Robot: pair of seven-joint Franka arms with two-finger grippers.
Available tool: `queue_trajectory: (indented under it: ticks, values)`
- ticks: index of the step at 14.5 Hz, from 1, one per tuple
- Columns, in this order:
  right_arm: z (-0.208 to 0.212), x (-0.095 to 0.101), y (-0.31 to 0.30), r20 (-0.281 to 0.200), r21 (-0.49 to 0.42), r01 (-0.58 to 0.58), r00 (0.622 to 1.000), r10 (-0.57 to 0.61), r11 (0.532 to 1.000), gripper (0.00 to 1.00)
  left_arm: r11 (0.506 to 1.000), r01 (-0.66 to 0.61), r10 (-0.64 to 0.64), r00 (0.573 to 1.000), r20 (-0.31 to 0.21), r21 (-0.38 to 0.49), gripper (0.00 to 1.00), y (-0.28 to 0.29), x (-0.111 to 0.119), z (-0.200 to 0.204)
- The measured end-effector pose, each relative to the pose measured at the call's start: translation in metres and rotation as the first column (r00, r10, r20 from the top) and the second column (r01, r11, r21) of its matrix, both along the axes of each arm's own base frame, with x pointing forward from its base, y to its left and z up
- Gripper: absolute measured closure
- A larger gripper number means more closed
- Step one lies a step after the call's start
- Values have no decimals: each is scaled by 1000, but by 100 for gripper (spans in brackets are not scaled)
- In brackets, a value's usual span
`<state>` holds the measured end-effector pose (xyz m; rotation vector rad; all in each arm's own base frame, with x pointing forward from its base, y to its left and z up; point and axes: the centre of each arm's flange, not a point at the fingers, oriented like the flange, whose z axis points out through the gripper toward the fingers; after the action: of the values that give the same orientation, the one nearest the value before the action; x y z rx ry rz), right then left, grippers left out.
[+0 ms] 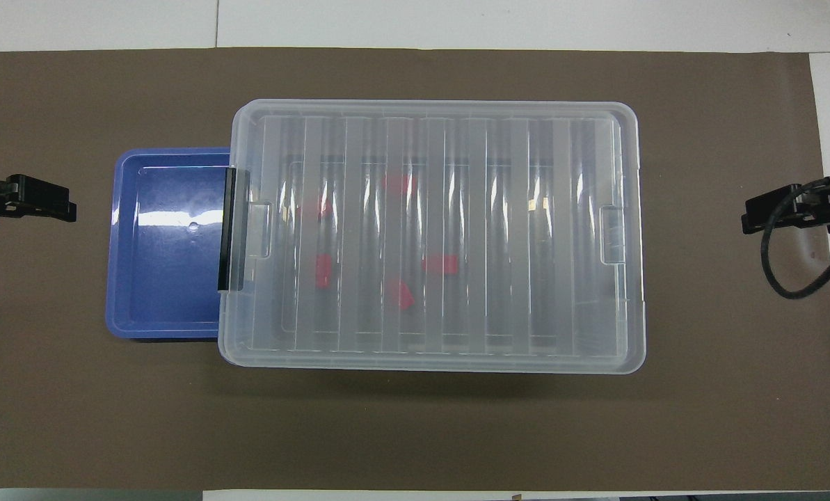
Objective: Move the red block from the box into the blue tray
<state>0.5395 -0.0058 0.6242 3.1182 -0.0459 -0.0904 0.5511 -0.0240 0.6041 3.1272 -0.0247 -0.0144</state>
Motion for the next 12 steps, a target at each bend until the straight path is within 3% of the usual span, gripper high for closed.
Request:
queue_trajectory:
  ticks: [7,12]
  values:
    - [2,3,5,27,0,-2,1000,2,1000,0,1000,0,0,1000,0,0,0,0,0,0]
    - [-11,21,58,61,4,64,996,-64,998,0,1000,0,0,1000,0,0,0,0,0,0]
